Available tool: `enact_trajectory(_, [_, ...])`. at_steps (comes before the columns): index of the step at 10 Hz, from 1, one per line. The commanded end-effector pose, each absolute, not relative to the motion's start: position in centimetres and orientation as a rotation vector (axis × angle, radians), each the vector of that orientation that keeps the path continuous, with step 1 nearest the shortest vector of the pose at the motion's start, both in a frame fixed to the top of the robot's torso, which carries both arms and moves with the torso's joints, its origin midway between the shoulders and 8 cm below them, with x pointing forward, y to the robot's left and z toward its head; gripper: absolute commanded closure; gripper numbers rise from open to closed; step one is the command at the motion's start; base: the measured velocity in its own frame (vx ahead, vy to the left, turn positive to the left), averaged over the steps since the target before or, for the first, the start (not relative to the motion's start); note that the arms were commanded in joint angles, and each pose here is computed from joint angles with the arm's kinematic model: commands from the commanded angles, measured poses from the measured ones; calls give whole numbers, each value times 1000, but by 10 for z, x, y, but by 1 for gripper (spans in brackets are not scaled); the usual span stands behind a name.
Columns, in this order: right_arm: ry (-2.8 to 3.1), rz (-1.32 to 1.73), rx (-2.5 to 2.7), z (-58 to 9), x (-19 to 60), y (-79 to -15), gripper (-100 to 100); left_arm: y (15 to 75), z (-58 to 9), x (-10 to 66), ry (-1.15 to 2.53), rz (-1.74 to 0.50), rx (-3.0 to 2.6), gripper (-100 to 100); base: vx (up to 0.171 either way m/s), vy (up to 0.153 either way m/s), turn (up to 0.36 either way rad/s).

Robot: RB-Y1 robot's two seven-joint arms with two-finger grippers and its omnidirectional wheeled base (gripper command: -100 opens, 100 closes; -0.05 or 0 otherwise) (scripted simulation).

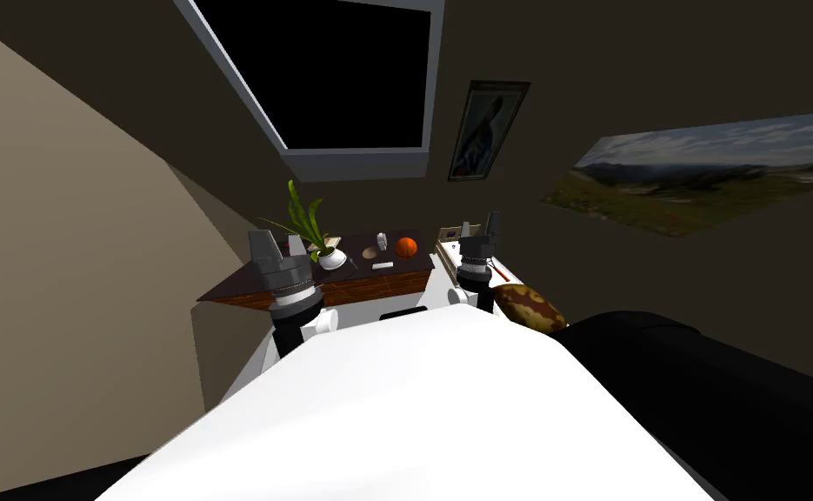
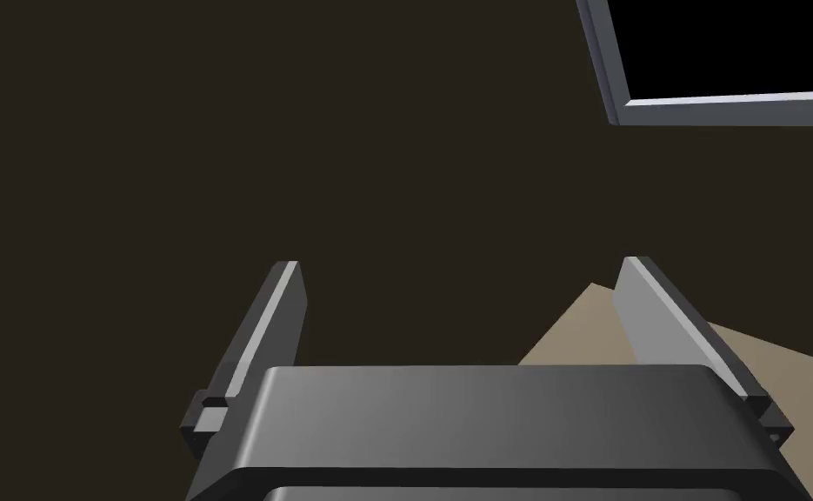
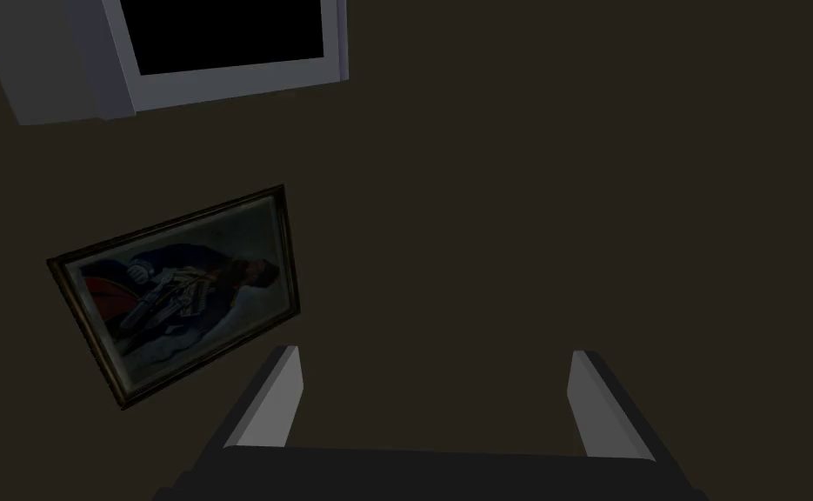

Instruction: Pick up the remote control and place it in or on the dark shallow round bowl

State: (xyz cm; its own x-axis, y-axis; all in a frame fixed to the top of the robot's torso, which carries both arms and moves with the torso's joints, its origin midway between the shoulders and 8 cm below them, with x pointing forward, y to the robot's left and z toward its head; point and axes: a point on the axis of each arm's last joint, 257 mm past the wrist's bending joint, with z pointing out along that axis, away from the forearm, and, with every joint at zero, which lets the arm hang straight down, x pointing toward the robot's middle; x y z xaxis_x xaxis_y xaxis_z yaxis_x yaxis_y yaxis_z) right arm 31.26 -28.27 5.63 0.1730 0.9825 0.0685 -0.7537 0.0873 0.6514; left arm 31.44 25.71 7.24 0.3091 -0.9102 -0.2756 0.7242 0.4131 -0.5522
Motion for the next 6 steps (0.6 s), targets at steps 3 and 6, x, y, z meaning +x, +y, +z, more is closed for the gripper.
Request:
enact_trajectory(3, [442,1357,637,56,313,-283,0,256,62,337,665,-1129,-337,-100,-80,40,-219])
enact_trajectory(6, [442,1357,637,56,313,-283,0,264,48,369,722,-1132,-360,-100,-119,60,-335])
